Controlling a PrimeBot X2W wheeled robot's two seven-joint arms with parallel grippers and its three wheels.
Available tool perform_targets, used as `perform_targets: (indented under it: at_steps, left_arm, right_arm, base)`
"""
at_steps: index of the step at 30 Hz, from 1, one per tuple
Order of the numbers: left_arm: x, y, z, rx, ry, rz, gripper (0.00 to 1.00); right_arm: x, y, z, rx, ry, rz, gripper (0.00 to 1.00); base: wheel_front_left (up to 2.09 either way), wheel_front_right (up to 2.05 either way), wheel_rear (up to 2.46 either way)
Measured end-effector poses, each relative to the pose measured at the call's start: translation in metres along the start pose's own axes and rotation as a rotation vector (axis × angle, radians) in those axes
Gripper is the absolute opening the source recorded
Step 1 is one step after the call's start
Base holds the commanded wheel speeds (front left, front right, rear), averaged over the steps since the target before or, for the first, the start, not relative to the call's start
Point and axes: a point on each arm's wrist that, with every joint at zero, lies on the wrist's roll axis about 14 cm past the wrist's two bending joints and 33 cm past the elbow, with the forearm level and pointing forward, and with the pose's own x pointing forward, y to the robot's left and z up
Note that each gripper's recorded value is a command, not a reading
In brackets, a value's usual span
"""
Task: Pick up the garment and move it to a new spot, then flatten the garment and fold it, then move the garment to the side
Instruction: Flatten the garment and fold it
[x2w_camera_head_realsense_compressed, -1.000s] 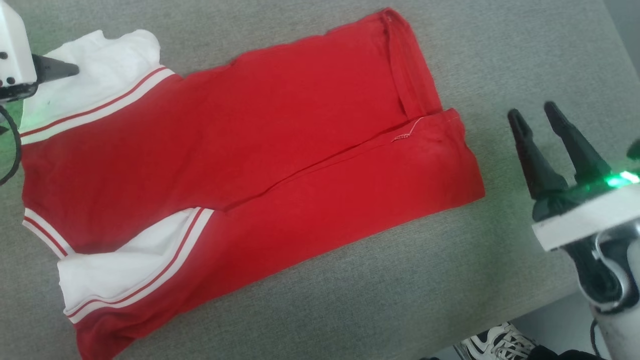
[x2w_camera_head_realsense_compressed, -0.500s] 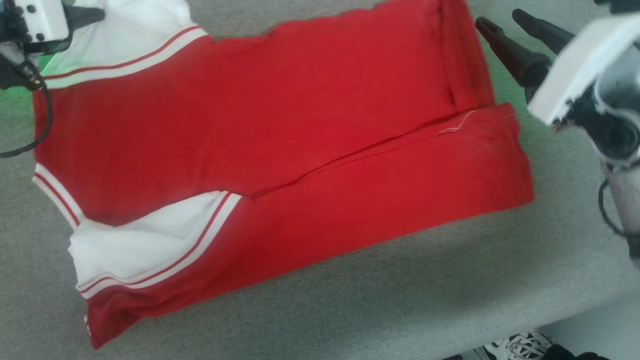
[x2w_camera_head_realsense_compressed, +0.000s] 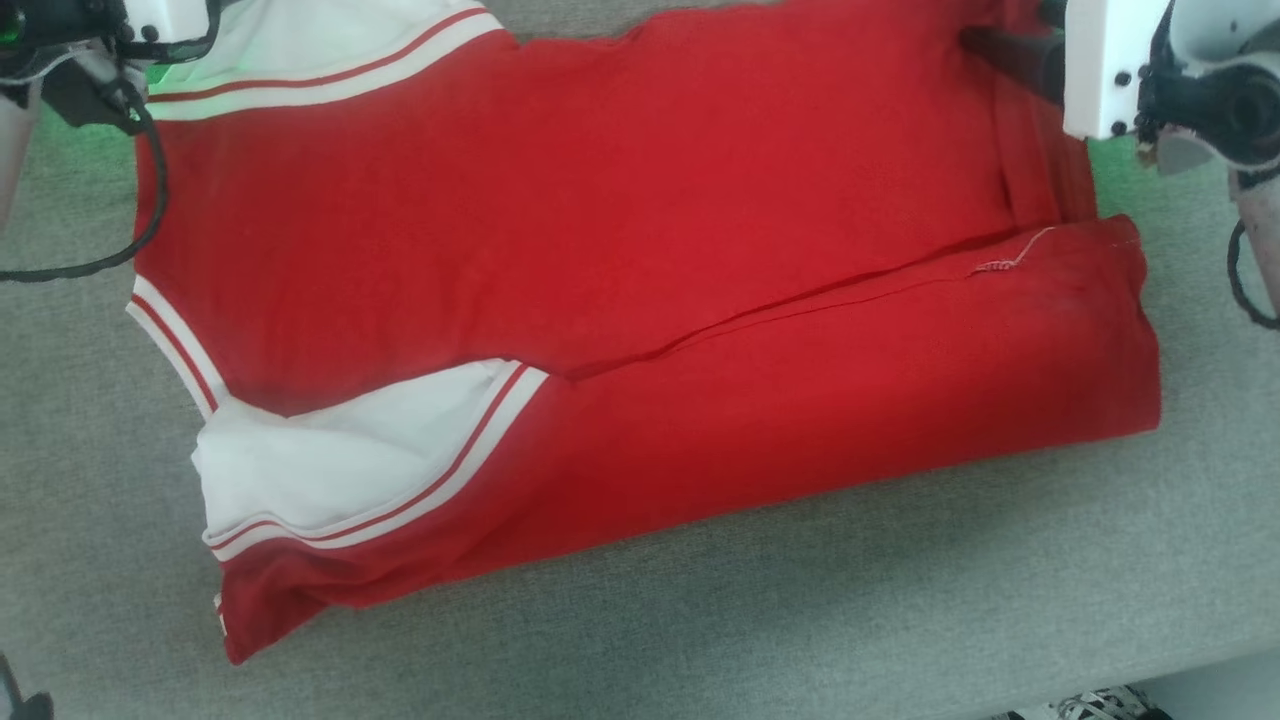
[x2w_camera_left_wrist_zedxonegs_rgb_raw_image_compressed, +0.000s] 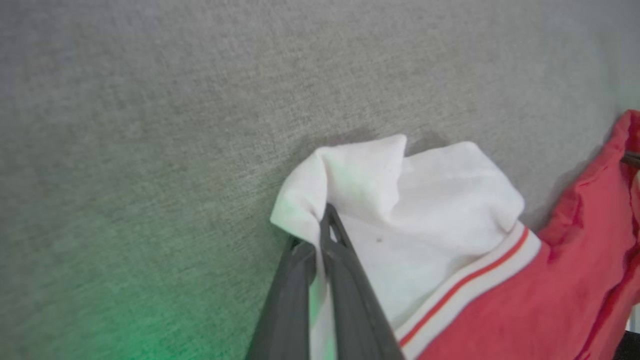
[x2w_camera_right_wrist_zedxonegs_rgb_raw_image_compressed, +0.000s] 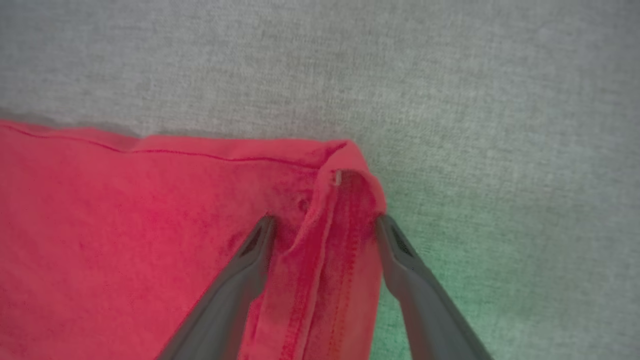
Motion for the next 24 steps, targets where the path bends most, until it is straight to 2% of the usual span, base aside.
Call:
perform_targets:
  at_steps: [1,2,3,12,16,24]
  left_arm:
    - [0.000,0.000,0.001,0.004,-0.002,-0.003,0.00]
    - [0.000,0.000,0.001,0.006,-0.005,-0.005,0.00]
    - [-0.001,0.000,0.001,0.004,-0.012,-0.006,0.00]
    - [-0.024,-0.018,0.003,-0.045,-0.126,-0.060,0.00]
    - [-0.058,-0.047,0.016,0.008,-0.242,-0.124,0.00]
    - [-0.130,-0.082,-0.011,0.106,-0.392,-0.202,0.00]
  right_arm:
    - [0.004,0.002,0.001,-0.013,0.024,0.001,0.92]
    - [0.005,0.004,0.003,-0.021,0.026,0.004,0.38]
    - [0.006,0.006,0.005,-0.029,0.022,0.005,0.00]
    - [-0.009,0.015,0.025,-0.053,-0.149,0.019,0.00]
    - [-0.036,0.027,0.043,-0.058,-0.266,0.061,0.00]
    - [-0.087,0.037,0.032,-0.072,-0.374,0.122,0.00]
  base:
    - [0.00,0.00,0.00]
    - [0.00,0.00,0.00]
    - [0.00,0.00,0.00]
    - [0.00,0.00,0.00]
    - [0.00,0.00,0.00]
    - [0.00,0.00,0.00]
